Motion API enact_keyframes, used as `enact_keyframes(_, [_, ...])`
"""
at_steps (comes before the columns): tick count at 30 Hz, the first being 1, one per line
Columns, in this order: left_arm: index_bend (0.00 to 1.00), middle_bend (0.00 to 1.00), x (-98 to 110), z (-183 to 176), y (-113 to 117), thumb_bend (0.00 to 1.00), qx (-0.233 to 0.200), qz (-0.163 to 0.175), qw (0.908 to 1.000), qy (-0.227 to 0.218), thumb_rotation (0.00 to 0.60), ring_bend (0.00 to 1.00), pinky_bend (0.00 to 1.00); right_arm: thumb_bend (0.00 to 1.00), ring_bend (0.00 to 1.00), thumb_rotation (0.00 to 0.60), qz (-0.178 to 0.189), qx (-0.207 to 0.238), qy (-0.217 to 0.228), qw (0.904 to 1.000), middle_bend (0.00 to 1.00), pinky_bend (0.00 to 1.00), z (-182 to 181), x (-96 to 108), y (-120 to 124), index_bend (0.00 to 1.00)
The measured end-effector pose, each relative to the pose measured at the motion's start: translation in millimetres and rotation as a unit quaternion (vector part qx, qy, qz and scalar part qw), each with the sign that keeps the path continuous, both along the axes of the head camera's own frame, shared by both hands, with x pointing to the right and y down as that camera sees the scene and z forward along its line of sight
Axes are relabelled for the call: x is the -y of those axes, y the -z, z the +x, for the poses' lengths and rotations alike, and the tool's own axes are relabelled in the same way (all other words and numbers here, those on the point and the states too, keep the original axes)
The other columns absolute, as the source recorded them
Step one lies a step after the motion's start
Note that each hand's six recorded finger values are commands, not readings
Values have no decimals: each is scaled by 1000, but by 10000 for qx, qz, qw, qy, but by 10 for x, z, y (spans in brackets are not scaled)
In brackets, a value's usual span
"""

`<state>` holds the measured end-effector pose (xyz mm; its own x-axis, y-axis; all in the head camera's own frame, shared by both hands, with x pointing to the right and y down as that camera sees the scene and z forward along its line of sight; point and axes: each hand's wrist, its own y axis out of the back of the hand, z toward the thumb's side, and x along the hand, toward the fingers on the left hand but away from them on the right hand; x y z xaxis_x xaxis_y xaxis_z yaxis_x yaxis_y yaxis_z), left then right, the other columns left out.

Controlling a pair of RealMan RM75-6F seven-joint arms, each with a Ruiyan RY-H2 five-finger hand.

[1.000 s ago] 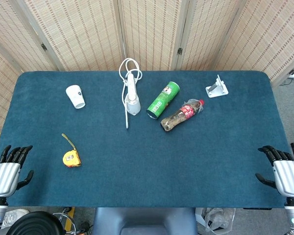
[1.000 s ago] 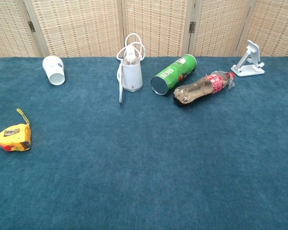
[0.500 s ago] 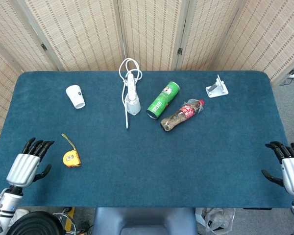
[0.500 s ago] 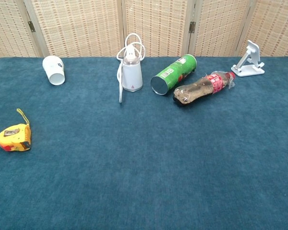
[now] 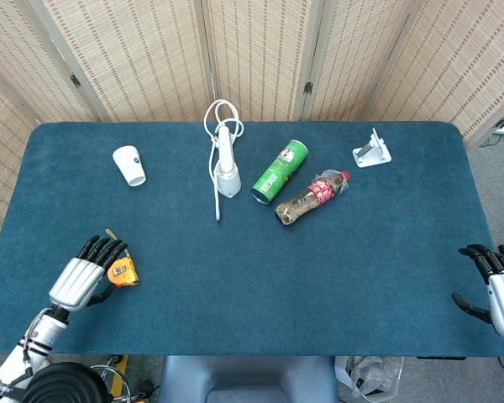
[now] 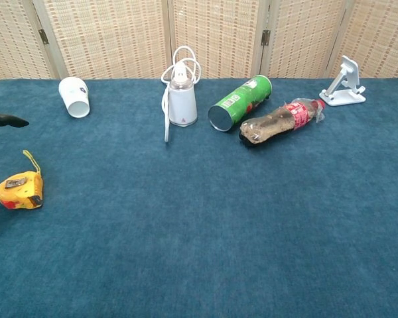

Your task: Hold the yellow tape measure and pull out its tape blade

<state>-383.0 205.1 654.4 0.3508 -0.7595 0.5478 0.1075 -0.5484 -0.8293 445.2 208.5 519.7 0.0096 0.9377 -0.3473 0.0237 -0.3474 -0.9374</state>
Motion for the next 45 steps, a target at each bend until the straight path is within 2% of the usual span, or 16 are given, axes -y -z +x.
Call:
enact_keyframes(7, [7,40,-17,203,-207,366,-15,-132,9996,-232,600,24,57,178,306,600,-12,7,20,10000,268,299,-18,1,-3,248])
enact_keyframes(14, [0,17,-27,315,-377,367,210,-186,9983,-517,600,10,53,178,304,600,-11,-3,-28,10000,268,299,7,-20,14,248])
enact_keyframes(28, [0,15,-17,258,-545,366,450,-310,9976,-421,600,6,53,178,306,600,-36,11,-74,10000,268,299,35,-35,-8,248])
enact_keyframes(37, [0,12,89,408,-618,366,468,-264,9976,-445,600,2,53,178,305,600,-32,9,-88,10000,268,299,48,-43,-4,248])
enact_keyframes(45, [0,12,323,552,-690,367,511,-160,9983,-217,600,1,57,178,305,600,-20,14,-111,9999,268,299,71,-46,2,248])
